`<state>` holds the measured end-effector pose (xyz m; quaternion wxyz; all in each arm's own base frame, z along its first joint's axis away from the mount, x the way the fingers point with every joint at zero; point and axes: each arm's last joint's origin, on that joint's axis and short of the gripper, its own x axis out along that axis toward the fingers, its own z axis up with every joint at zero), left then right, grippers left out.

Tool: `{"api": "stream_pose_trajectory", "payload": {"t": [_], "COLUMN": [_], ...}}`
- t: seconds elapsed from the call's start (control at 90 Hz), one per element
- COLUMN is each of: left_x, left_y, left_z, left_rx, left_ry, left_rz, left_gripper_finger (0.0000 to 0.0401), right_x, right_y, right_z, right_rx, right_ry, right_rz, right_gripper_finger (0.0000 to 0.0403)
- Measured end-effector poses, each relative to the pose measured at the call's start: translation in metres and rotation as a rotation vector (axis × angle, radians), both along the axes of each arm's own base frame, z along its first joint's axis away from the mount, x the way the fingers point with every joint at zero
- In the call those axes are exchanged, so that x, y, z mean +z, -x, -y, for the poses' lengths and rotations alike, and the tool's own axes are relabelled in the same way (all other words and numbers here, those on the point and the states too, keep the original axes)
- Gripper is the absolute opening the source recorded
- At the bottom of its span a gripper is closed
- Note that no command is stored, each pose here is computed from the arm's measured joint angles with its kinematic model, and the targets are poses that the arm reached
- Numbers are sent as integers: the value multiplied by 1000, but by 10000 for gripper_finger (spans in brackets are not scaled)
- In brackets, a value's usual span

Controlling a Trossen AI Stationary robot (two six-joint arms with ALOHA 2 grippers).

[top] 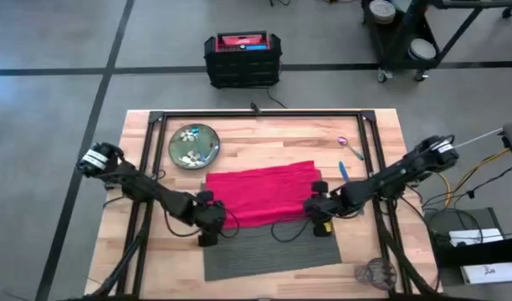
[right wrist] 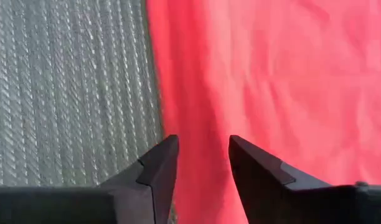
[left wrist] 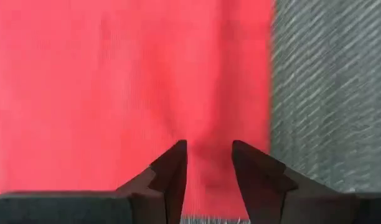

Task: Set table place
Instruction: Fold the red table napkin

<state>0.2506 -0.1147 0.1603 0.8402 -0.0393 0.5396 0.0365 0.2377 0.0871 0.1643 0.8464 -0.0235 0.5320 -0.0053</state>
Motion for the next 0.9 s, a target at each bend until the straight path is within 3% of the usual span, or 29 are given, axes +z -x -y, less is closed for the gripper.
{"api": "stream_pose_trajectory", "payload": {"t": [0.178,0.256,0.467,0.622,0.9], "left_x": [-14,-15,17,25,7], "left_y": [9,11,-4,-7,0], "left_z": [2,3,12,22,42], "left_rx": [8,30,24,20,-31], "left_ry": [-30,3,67,96,93], "left_rz": [-57,-74,-3,35,23], "left_gripper_finger": [116,116,116,116,137], "right_x": [-19,-22,6,17,1], "right_y": [9,12,4,8,19], "right_z": [-1,1,-3,-6,-20], "right_rx": [21,-3,10,36,92], "right_ry": [27,37,0,-6,68], "right_rz": [-118,-159,-123,-96,-113], "right_gripper_finger": [120,116,116,136,195]}}
